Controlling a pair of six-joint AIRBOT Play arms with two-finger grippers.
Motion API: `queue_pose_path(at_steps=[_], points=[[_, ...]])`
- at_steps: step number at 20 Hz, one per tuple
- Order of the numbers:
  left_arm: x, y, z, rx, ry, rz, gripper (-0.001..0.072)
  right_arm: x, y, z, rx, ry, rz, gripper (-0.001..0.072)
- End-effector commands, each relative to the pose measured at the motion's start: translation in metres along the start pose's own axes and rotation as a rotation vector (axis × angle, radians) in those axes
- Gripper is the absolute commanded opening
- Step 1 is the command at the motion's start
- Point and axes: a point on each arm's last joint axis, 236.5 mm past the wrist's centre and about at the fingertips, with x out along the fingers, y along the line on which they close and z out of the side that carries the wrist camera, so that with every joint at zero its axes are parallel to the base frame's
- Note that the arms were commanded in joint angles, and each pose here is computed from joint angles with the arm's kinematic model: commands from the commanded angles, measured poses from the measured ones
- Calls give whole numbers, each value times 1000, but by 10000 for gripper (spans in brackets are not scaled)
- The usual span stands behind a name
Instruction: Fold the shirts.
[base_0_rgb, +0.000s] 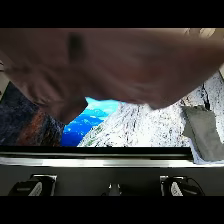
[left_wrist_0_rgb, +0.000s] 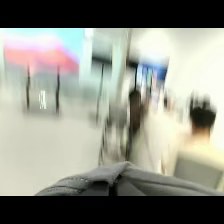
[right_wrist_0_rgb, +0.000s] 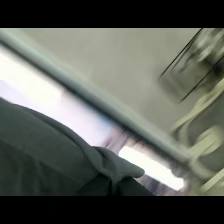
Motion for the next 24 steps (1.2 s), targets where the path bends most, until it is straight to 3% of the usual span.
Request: queue_pose_path(at_steps=[1, 7, 11, 16, 20, 24], points=[[-75, -49, 109, 33, -307, -36, 22, -116, -34, 91, -46, -285, -272, 23], [-55, -22, 68, -28, -139, 49, 21, -92, -27, 51, -41, -111, -214, 23], [-17, 13, 1, -96, 97, 121, 21, -39, -18, -16, 34, 147, -97, 23], [23, 105, -215, -186, 762, 298, 23, 72, 51, -183, 199, 703, 326, 23], [13, 158, -398, -310, 1118, 381, 24, 142, 133, -331, 205, 1061, 589, 23], [4, 176, -510, -317, 1283, 359, 24, 218, 183, -384, 220, 1029, 572, 23]])
